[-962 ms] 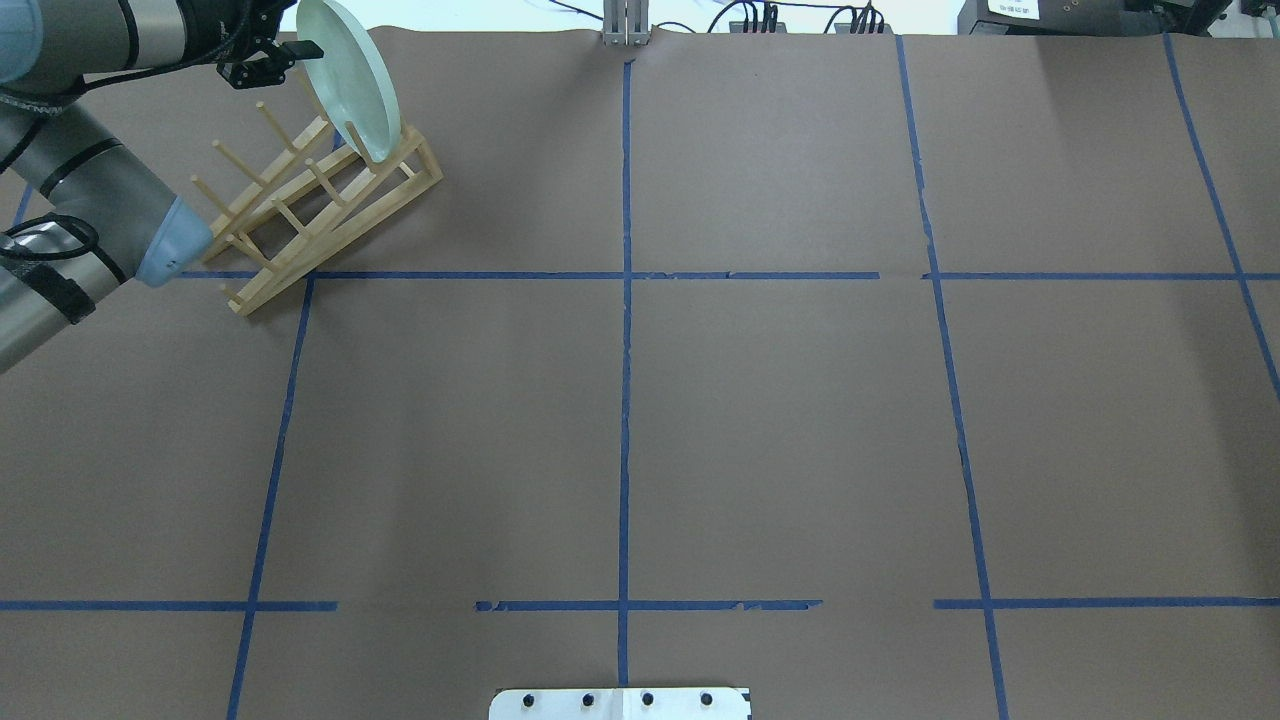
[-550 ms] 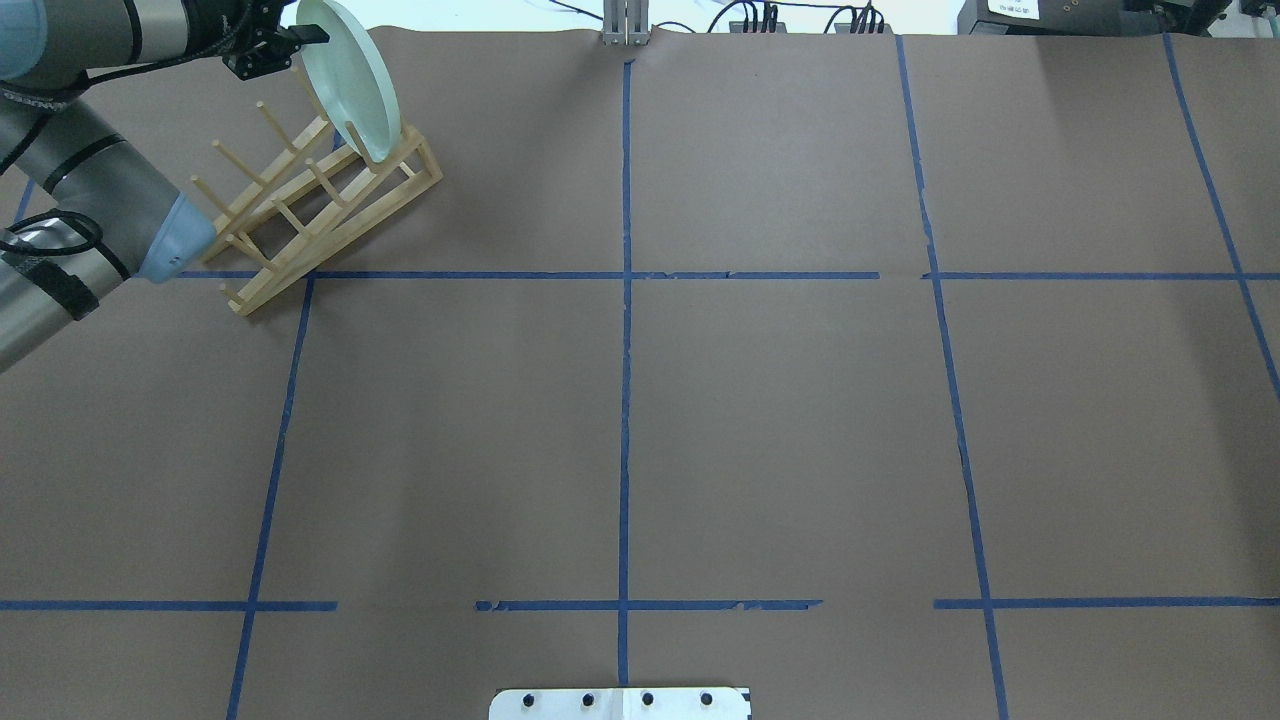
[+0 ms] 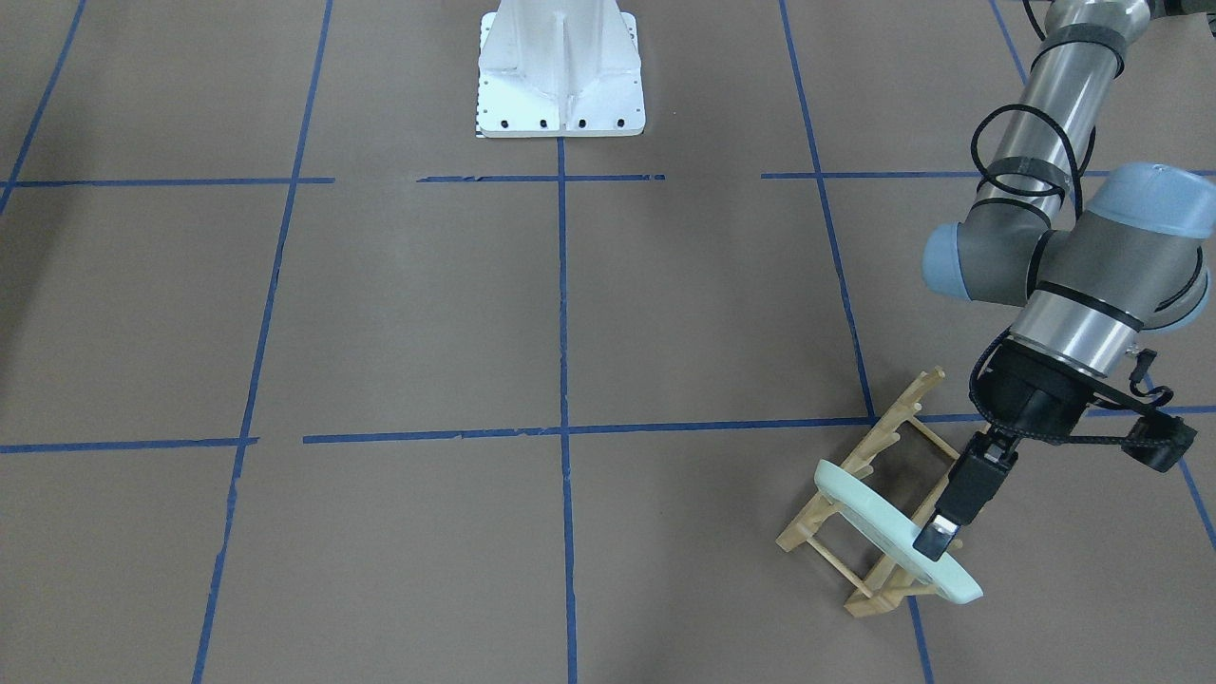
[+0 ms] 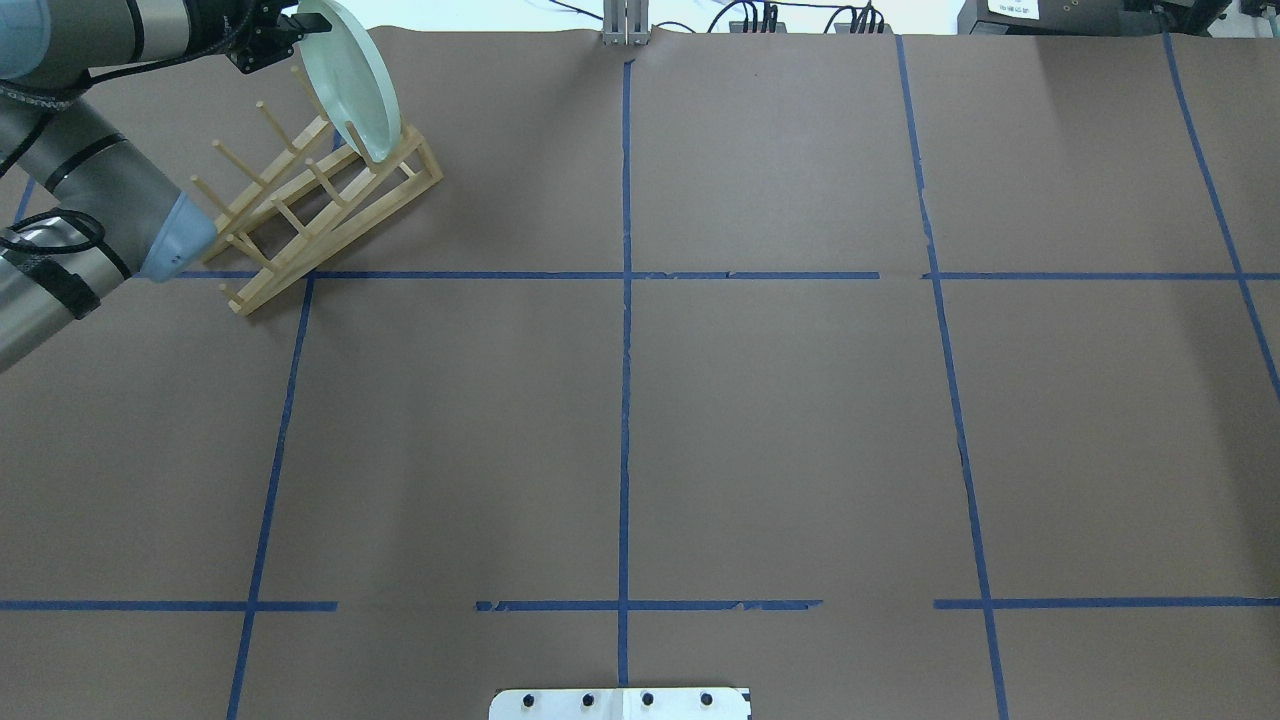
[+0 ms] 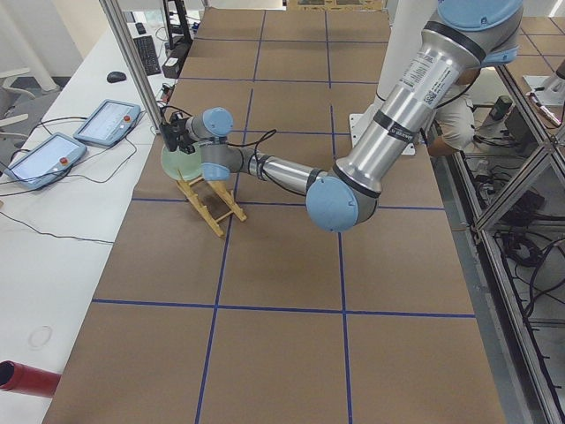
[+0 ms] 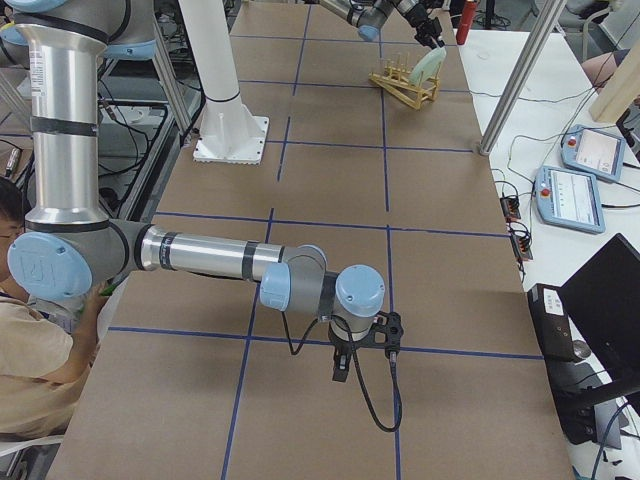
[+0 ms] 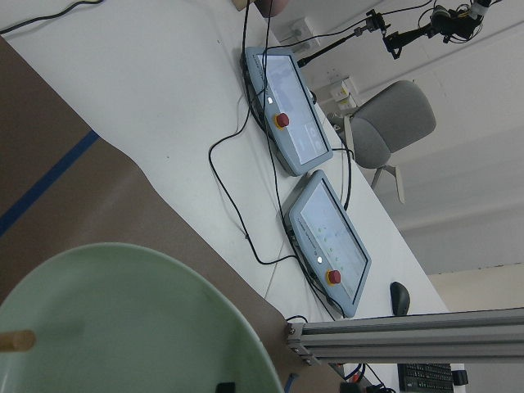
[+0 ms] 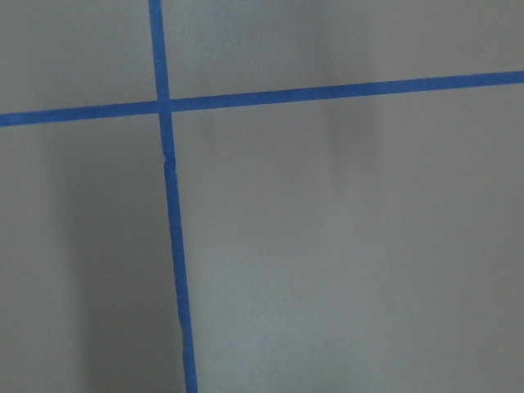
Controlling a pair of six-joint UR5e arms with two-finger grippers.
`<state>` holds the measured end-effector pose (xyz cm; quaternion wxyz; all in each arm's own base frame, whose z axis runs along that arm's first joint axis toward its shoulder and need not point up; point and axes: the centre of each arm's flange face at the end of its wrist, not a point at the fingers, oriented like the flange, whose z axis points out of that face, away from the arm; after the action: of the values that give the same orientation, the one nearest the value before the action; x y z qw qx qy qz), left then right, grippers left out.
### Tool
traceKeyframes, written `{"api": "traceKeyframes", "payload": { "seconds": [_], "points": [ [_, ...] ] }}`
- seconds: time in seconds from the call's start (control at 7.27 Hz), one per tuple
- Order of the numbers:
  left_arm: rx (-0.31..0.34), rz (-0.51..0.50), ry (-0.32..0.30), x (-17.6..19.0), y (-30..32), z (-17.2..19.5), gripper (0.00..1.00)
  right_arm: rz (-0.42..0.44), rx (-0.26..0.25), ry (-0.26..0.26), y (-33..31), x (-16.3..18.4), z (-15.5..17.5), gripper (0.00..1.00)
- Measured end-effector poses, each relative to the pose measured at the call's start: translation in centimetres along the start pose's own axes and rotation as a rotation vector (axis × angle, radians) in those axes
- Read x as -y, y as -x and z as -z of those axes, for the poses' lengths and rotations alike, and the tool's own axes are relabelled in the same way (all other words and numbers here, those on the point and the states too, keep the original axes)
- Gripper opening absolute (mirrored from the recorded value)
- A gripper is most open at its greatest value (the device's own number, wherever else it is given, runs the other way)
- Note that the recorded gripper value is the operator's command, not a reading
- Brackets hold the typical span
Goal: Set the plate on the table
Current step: 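Reach the left gripper to the top rim of the pale green plate, then close the left gripper on the plate rim and lift it from the rack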
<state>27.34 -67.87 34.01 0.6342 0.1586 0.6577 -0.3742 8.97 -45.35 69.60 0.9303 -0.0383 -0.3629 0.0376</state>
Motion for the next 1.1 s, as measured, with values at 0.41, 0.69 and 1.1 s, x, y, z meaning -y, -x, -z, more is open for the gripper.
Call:
{"api": "traceKeyframes", "payload": {
  "seconds": [0.41,0.69,1.1],
  "points": [
    [-0.001,-0.009,0.002,-0.2,-0.3,-0.2,0.23,0.000,0.000,0.000,0.0,0.0,0.0,1.00],
    [-0.004,-0.011,0.003,-0.3,-0.6,-0.3,0.00,0.000,0.000,0.000,0.0,0.0,0.0,1.00],
    [-0.016,-0.010,0.003,-0.3,-1.3,0.1,0.00,0.000,0.000,0.000,0.0,0.0,0.0,1.00]
  ]
}}
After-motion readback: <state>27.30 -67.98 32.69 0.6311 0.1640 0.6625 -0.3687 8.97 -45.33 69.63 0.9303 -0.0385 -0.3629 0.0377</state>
